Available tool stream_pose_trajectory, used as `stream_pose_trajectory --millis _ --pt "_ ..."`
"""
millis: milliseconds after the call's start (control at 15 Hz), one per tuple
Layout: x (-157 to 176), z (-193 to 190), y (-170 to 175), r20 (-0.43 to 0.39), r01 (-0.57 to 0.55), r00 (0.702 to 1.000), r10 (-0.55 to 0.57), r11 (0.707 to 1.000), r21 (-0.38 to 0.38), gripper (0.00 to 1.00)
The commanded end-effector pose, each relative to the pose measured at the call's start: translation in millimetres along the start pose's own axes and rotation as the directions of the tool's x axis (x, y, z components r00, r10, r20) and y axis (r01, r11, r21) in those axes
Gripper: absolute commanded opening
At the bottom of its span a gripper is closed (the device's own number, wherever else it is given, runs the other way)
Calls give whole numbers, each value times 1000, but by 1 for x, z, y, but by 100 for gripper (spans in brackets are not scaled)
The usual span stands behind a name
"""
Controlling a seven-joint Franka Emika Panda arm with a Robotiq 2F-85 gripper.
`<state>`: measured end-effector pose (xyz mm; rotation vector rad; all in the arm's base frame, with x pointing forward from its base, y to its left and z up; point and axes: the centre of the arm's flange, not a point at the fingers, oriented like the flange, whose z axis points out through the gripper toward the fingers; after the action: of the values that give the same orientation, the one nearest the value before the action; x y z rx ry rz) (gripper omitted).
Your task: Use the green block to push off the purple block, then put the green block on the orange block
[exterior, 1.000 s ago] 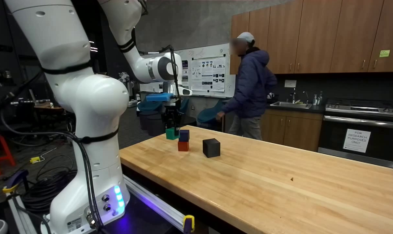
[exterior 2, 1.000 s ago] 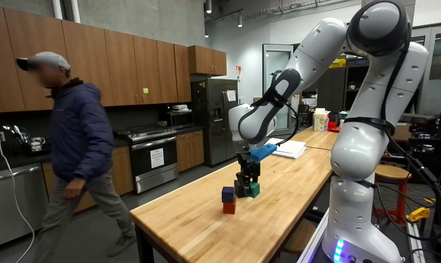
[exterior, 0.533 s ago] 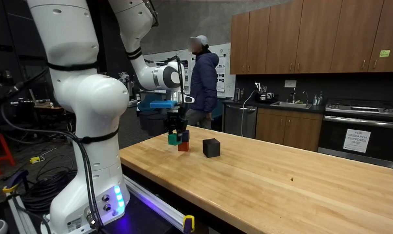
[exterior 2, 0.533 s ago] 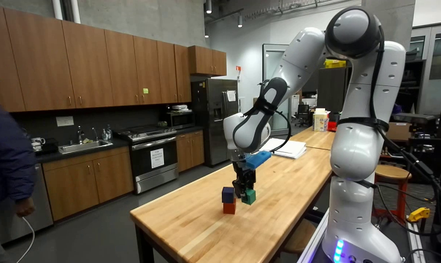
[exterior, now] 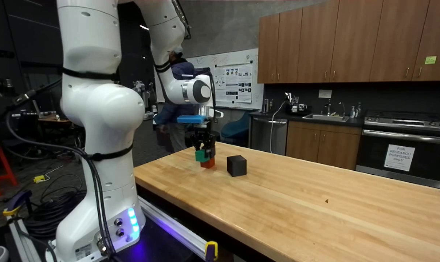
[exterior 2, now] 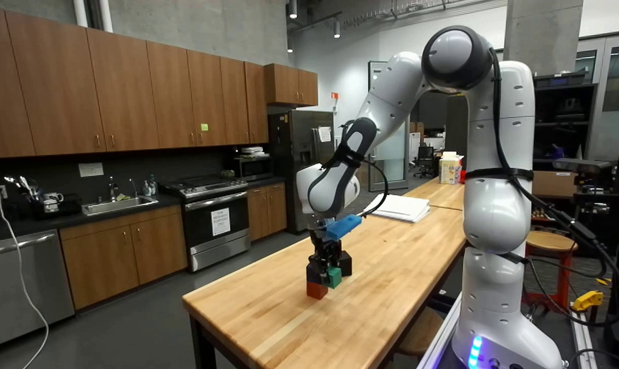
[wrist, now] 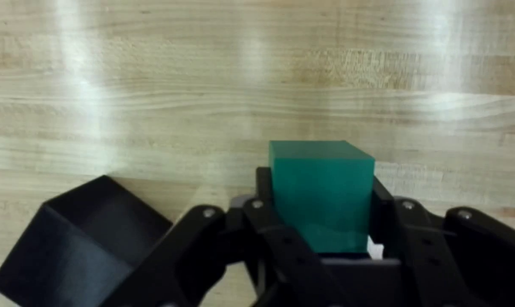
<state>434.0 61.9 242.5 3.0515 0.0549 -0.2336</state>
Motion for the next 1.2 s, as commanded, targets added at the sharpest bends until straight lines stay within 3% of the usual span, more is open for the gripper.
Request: stream_pose_trajectory --millis 0,333,1133 --pt "45 -1 -10 -8 27 1000 -27 1000 -12 24" --pt "73 -15 -23 -18 49 999 -50 999 -6 24" --pt "94 -46 -25 -33 53 998 -54 998 -17 24"
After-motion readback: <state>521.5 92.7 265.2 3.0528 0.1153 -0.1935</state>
